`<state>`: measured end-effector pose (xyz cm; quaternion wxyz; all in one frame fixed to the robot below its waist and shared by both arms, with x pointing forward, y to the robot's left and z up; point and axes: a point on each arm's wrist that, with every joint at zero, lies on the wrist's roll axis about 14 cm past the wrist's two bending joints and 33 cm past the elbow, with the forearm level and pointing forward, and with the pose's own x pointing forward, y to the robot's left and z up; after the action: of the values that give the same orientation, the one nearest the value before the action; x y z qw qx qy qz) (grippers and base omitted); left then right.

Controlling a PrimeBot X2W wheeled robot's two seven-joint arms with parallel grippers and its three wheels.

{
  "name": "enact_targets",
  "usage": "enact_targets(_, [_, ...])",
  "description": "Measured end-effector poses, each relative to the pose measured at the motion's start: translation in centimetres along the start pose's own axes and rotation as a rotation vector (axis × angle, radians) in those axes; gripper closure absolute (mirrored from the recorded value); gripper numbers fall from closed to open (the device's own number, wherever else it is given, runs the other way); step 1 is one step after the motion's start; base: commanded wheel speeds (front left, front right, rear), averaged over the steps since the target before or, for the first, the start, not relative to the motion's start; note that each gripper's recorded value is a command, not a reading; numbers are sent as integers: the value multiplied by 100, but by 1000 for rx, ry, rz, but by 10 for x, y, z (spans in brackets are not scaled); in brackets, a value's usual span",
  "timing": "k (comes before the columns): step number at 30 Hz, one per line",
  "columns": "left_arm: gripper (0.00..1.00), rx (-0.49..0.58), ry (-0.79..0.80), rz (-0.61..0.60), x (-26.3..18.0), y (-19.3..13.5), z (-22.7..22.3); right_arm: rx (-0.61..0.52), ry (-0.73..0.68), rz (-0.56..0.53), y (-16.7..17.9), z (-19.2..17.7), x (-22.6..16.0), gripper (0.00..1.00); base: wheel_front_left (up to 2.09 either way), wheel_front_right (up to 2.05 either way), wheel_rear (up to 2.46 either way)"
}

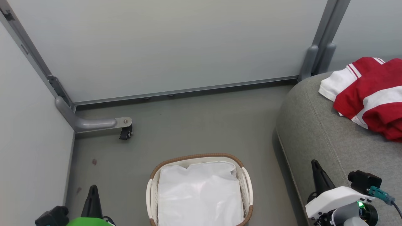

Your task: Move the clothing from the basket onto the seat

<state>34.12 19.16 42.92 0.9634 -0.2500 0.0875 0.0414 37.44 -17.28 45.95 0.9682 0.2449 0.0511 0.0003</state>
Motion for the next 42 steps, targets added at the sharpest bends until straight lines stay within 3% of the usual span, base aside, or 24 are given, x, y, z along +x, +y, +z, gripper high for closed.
enact_targets(42, [100, -549, -35, -17, 18, -10, 32, 556, -30, -37, -8, 22, 4, 100, 0, 0, 0])
